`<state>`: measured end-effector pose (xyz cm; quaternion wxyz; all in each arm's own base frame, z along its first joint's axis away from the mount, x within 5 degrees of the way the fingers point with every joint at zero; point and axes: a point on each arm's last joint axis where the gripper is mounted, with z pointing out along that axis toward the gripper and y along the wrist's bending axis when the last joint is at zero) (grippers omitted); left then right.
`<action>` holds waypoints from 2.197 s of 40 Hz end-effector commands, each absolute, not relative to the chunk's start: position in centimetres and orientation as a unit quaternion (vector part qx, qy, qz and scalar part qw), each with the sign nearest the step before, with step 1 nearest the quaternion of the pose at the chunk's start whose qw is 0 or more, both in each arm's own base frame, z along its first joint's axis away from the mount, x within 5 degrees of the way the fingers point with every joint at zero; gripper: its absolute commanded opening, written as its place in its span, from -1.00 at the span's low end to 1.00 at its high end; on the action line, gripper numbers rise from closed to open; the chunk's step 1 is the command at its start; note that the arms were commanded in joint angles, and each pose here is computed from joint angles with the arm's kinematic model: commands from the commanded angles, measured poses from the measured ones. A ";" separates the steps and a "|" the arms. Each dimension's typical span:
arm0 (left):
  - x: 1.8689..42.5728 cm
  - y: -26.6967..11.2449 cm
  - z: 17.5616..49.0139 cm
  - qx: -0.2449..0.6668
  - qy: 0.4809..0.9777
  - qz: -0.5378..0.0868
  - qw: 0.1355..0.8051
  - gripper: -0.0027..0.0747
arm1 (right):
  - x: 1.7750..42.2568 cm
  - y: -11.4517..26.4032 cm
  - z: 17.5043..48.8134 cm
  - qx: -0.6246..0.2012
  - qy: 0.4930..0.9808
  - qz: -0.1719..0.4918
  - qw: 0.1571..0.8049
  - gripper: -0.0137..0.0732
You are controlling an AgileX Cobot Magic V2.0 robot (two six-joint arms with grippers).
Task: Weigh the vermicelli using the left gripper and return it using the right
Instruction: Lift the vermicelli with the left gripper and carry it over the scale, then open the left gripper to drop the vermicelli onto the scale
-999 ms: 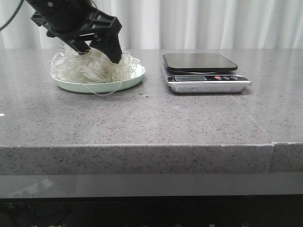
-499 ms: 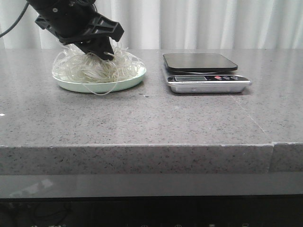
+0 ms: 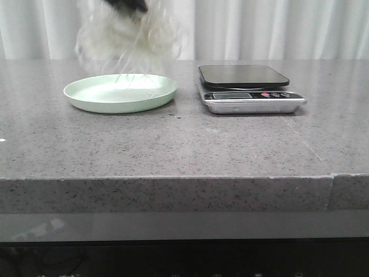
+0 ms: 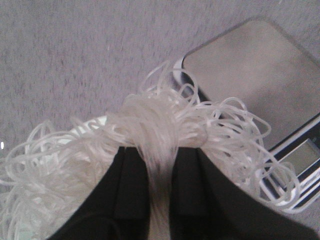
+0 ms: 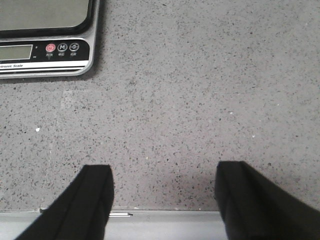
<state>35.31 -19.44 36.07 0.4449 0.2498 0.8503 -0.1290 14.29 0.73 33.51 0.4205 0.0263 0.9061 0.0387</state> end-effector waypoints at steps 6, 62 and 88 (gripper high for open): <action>33.5 -22.3 44.2 0.254 0.761 -0.186 0.568 -0.52 | 14.6 0.8 35.0 0.019 0.887 0.038 0.460 0.58; 30.7 -23.7 49.5 0.308 0.738 -0.161 0.578 0.23 | 14.6 0.8 35.0 0.019 0.889 0.038 0.457 0.58; 18.2 -13.9 52.2 0.306 0.745 -0.154 0.573 0.23 | 14.6 0.8 35.0 0.019 0.889 0.038 0.457 0.58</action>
